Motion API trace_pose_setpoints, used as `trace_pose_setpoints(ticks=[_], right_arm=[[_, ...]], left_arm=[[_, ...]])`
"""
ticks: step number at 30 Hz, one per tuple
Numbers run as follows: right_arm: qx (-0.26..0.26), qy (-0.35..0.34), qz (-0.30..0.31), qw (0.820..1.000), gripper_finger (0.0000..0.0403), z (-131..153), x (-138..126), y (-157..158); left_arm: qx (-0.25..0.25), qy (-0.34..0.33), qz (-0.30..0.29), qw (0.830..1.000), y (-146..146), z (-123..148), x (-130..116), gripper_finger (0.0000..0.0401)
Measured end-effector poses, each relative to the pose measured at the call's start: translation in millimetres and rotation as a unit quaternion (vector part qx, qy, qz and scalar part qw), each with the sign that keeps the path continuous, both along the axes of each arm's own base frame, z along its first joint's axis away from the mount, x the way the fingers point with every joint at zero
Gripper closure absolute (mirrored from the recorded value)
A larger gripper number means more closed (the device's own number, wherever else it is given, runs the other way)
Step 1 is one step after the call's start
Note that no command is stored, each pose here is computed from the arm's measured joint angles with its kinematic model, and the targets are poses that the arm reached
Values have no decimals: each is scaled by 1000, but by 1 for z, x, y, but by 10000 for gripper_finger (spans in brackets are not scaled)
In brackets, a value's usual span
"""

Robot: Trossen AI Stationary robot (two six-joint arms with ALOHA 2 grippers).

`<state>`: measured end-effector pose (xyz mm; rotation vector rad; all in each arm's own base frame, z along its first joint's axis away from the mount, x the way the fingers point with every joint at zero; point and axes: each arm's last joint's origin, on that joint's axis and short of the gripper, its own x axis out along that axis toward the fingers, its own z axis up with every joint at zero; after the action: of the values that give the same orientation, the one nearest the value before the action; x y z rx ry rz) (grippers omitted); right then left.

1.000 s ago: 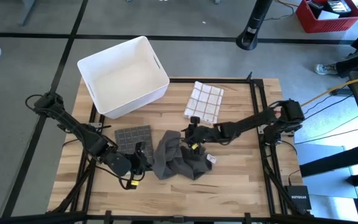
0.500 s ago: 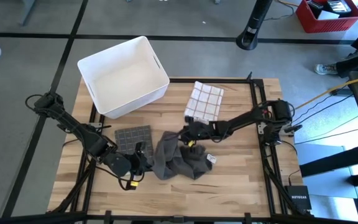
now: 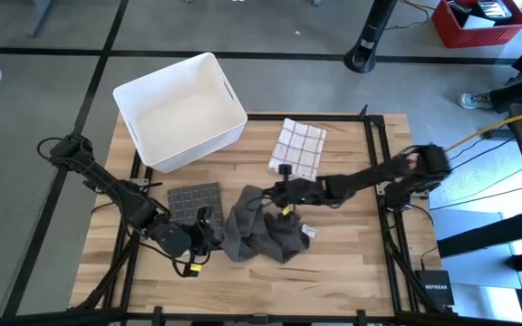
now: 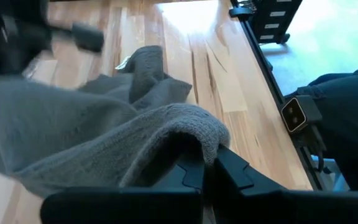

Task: Fold towel
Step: Fold the gray towel

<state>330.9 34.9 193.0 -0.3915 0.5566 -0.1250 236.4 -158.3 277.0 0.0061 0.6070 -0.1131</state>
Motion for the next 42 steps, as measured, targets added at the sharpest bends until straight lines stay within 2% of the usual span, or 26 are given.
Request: trace_pose_setpoints(ticks=[2,7,9,13,16,21,24,26,28,29,33,35,39,42], right_arm=[[-30,-12,-15,999,399,22,-14,7],[-83,-49,-54,994,400,84,-57,20],[-94,-70,-73,990,400,111,-76,22],[-99,-104,-95,985,401,159,-109,22],[-95,-130,-114,980,401,193,-128,16],[-90,-159,-143,973,401,241,-152,6],[-83,-173,-147,970,401,259,-160,3],[-74,-173,-148,971,401,262,-163,2],[-61,-162,-145,974,401,258,-164,2],[-52,-152,-144,976,401,255,-164,2],[-9,-91,-139,986,402,232,-160,5],[12,-51,-131,990,402,214,-151,9],[55,14,-99,993,402,174,-137,29],[64,67,-78,993,402,139,-128,50]], left_arm=[[4,-2,3,1000,1,0,1,398],[67,-23,30,997,14,10,7,400],[85,-41,54,994,20,26,12,398],[153,-84,105,979,34,71,18,400],[227,-97,139,959,47,104,17,398],[325,-127,259,900,73,158,13,400],[349,-125,306,877,83,176,9,397],[350,-126,319,872,86,180,7,397],[344,-125,319,874,86,179,7,398],[335,-123,308,882,83,176,6,399],[274,-88,234,929,73,158,3,398],[247,-55,204,946,65,146,1,399],[201,14,173,964,43,122,0,399],[179,62,156,970,21,101,2,399]])
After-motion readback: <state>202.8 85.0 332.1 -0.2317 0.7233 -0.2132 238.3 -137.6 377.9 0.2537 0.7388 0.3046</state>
